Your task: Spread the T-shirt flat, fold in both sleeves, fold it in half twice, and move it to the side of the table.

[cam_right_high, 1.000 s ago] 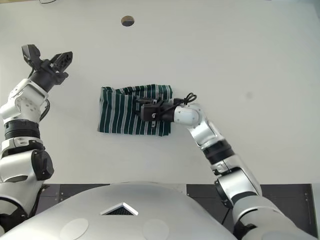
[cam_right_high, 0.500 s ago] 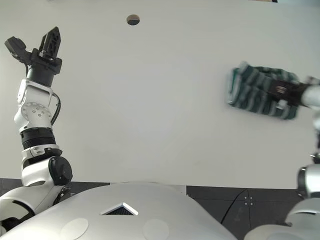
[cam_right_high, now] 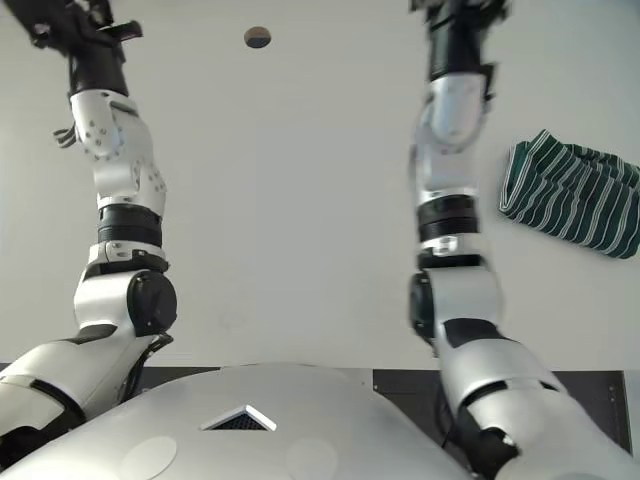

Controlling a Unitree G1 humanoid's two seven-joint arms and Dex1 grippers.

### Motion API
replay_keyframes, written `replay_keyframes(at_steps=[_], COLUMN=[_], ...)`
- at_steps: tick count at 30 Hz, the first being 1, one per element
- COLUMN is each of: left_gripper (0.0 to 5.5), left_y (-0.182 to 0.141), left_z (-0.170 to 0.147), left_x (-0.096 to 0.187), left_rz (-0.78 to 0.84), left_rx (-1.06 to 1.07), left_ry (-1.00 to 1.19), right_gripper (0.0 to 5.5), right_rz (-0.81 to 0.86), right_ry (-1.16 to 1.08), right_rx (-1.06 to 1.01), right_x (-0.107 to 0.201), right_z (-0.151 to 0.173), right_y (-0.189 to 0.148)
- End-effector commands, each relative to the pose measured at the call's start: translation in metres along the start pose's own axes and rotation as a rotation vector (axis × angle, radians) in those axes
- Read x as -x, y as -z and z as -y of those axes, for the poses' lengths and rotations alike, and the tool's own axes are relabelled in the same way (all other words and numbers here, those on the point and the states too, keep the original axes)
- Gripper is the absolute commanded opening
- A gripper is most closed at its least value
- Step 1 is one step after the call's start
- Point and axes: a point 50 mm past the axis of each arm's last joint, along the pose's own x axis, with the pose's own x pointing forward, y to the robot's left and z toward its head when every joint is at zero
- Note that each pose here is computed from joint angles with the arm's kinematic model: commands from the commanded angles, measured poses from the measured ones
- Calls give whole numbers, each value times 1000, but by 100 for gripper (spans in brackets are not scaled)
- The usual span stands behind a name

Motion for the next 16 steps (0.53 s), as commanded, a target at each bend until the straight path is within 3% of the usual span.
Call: replay_keyframes(at_steps=[1,5,8,16], left_gripper=[160,160,160,160], left_y=[-9,-7,-7,0], left_z=[-2,-9,-6,8], left_x=[-15,-6,1,21], left_rz=[39,58,79,68], left_rx=[-27,-50,-57,30], left_ry=[19,21,41,179], right_gripper=[171,171,171,171], right_rz=[-64,-23,-16,-133], right_ry=[138,44,-109,-286], right_rx=[91,44,-106,-201], right_x=[-19,-24,-8,21], right_z=[5,7,-6,-33], right_y=[-2,-13,-6,15])
